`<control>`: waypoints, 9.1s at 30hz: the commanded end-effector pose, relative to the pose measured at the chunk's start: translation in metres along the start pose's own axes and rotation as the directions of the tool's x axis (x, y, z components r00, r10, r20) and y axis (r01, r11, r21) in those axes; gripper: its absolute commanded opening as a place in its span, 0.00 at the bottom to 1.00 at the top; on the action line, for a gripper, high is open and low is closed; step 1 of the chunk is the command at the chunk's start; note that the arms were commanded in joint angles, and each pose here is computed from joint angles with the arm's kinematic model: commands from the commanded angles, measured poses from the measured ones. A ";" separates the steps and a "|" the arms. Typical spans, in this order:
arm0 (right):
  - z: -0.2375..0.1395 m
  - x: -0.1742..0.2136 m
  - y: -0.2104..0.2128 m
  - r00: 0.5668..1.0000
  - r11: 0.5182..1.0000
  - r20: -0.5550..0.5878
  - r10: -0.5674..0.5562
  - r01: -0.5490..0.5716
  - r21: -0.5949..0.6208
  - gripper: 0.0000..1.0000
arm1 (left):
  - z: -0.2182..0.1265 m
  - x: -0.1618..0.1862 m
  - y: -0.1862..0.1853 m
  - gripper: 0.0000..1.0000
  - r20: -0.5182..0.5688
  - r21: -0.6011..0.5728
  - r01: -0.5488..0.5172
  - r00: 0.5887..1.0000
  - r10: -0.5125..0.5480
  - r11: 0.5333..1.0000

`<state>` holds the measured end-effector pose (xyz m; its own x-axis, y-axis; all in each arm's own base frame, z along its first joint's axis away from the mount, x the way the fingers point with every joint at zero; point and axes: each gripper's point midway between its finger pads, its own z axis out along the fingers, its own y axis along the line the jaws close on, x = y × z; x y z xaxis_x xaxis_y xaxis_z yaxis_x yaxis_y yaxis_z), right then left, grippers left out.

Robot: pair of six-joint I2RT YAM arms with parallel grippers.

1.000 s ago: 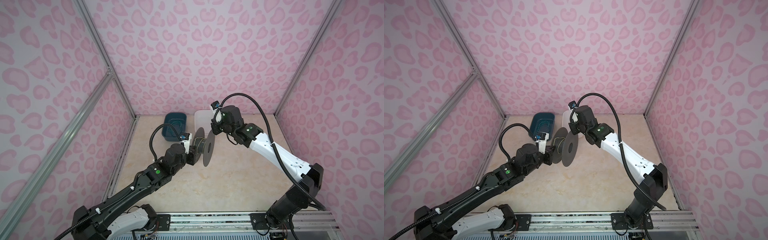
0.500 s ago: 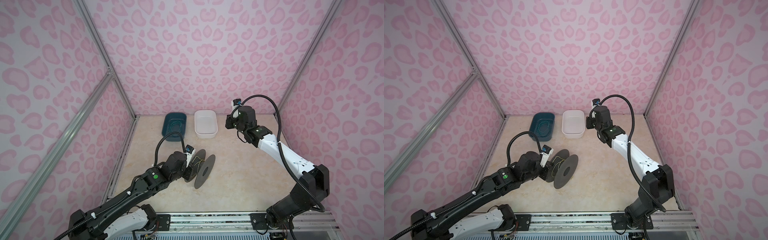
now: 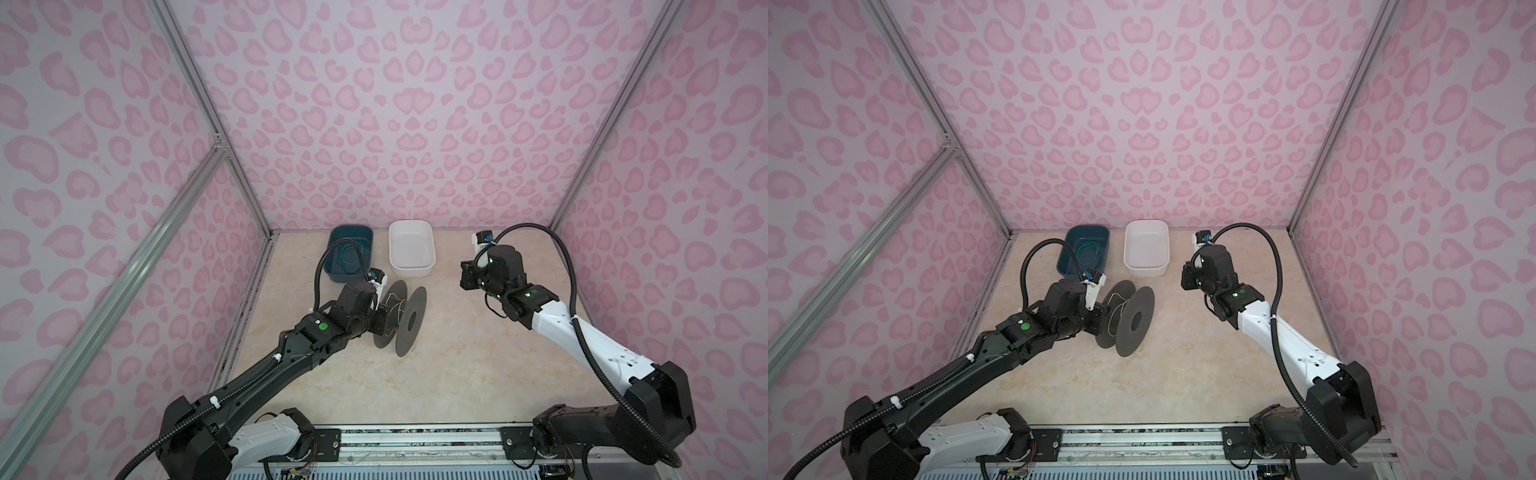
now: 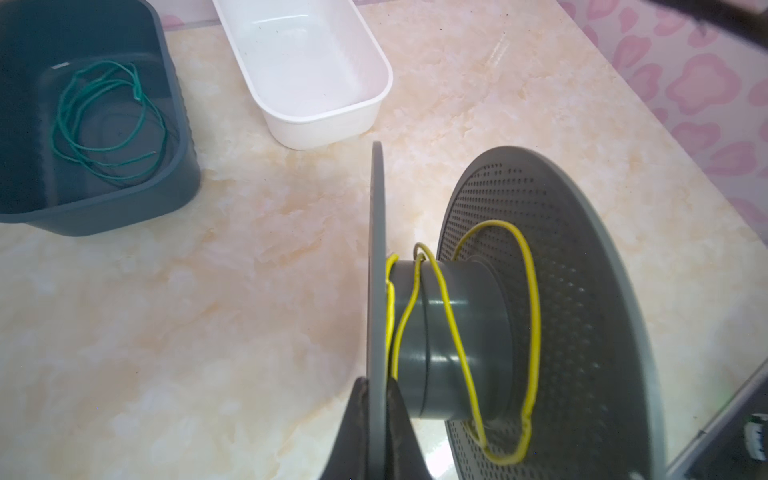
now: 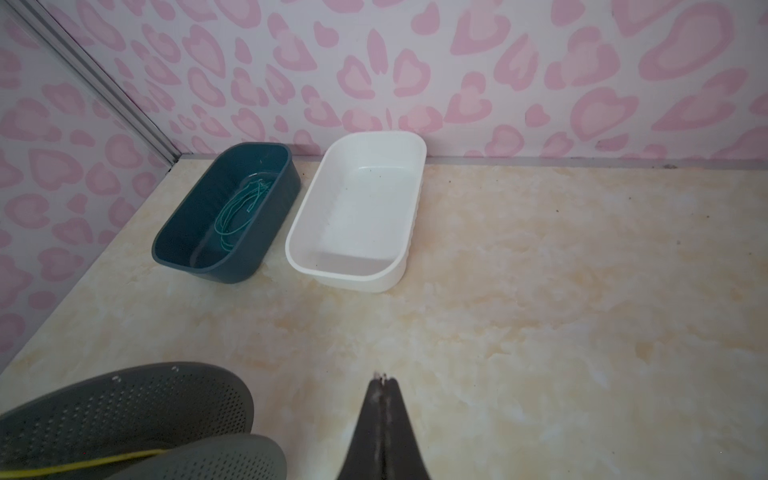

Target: Wrap the cables

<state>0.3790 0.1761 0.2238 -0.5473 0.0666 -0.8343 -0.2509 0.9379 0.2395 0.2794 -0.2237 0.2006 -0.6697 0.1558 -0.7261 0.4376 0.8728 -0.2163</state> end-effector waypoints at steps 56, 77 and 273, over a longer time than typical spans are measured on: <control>0.021 0.258 0.086 0.876 0.961 -0.482 -0.013 -0.123 -0.249 0.26 | 0.046 -0.011 0.025 0.04 -0.021 -0.067 0.199 0.979 -0.201 0.978; 0.016 0.261 0.081 0.877 0.978 -0.480 -0.025 -0.077 -0.191 0.00 | 0.045 -0.021 0.033 0.04 0.033 -0.089 0.232 0.973 -0.229 0.969; -0.020 -0.043 0.019 0.776 0.784 0.140 -0.614 0.621 -0.005 0.00 | -0.089 -0.040 -0.040 0.04 0.224 0.282 -0.451 0.889 0.399 0.847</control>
<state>0.3358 0.2387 0.2709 -0.1068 -0.4264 -0.8982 -0.7896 0.5853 -0.1840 0.2617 -0.2208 0.3090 -0.2355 0.3356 -0.9121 0.7766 0.6292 0.0310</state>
